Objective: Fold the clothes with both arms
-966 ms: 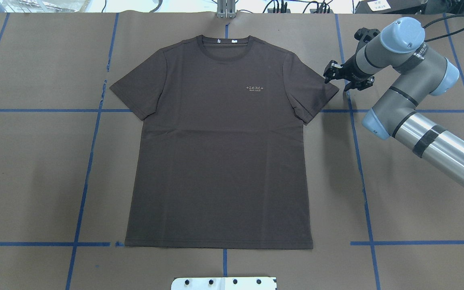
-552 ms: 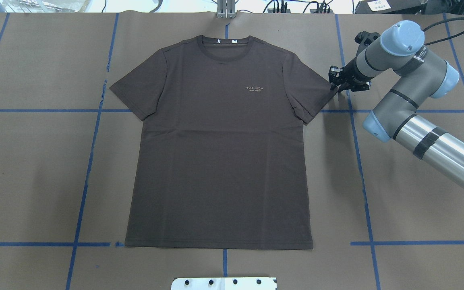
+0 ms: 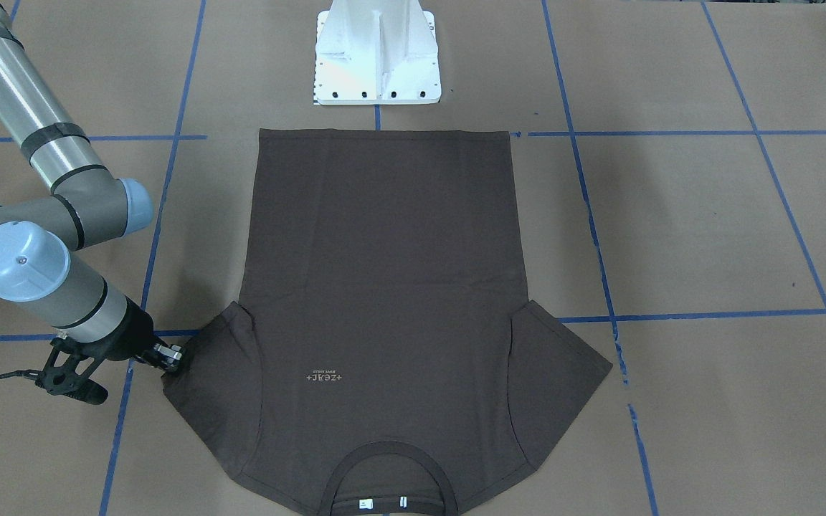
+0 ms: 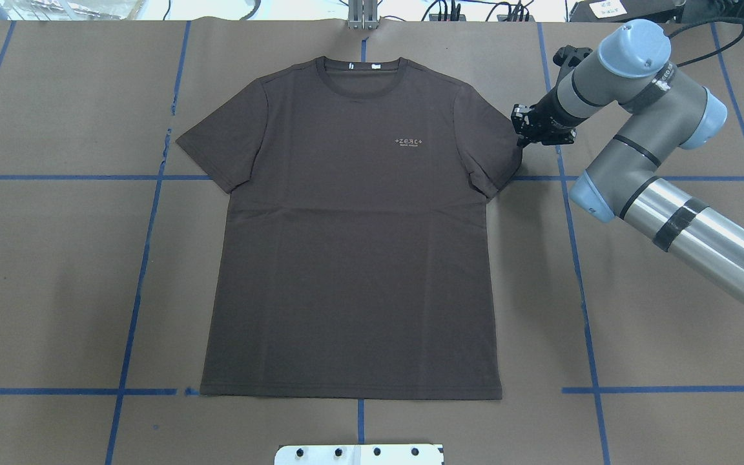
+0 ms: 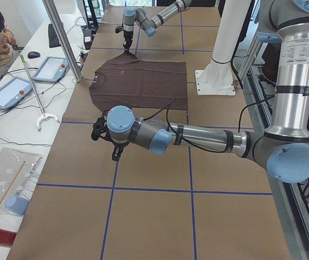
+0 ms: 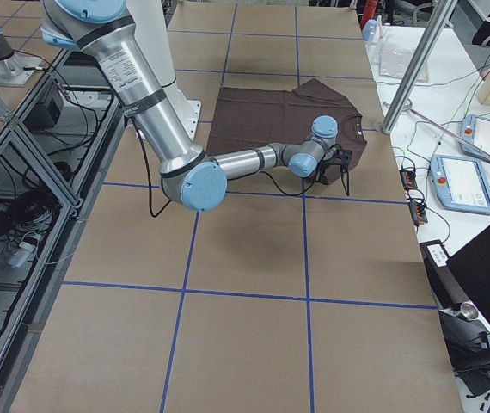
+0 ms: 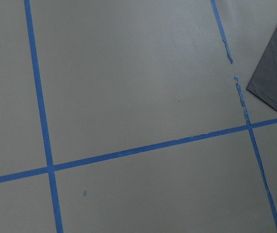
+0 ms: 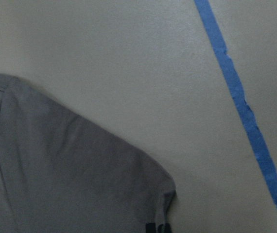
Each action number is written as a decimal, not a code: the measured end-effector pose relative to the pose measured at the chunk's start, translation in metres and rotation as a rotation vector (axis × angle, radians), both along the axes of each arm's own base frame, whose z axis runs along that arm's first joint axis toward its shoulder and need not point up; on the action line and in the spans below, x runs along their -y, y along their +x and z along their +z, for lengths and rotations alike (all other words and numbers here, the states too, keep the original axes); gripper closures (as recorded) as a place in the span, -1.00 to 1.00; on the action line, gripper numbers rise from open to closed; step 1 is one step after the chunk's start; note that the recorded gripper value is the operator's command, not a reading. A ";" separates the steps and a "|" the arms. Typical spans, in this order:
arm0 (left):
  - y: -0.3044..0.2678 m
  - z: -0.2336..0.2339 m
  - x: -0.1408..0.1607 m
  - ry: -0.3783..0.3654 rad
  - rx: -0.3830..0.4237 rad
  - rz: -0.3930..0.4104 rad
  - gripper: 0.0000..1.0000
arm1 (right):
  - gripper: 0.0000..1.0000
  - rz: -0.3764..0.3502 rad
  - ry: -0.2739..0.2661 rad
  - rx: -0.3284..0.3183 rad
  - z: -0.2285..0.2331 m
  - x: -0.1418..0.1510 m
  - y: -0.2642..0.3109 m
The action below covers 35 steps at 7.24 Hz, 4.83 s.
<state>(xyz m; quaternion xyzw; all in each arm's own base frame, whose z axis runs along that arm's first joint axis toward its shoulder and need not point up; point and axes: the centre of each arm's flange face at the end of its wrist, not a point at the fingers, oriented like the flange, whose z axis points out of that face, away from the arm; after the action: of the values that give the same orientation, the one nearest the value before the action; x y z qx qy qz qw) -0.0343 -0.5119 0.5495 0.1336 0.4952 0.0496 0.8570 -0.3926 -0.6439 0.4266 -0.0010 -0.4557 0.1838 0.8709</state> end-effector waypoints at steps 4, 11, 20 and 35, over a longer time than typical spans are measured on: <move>0.002 -0.001 -0.002 -0.005 -0.033 0.014 -1.00 | 0.51 0.049 0.021 -0.033 -0.142 0.022 -0.091; 0.097 -0.084 0.097 -0.039 -0.060 -0.050 -0.96 | -1.00 0.121 0.123 -0.029 -0.196 0.014 -0.113; 0.414 -0.120 0.143 -0.320 0.114 -0.391 -0.64 | -1.00 0.032 0.104 0.106 -0.144 -0.005 0.014; 0.480 -0.215 0.150 -0.226 0.059 -0.326 1.00 | -1.00 0.011 0.124 0.134 -0.122 -0.036 0.029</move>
<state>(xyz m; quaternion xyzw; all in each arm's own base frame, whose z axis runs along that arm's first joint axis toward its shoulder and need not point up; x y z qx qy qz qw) 0.4461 -0.6618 0.3340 0.1133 0.4441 -0.1419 0.8774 -0.3635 -0.6077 0.3046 0.0430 -0.5233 0.1595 0.8360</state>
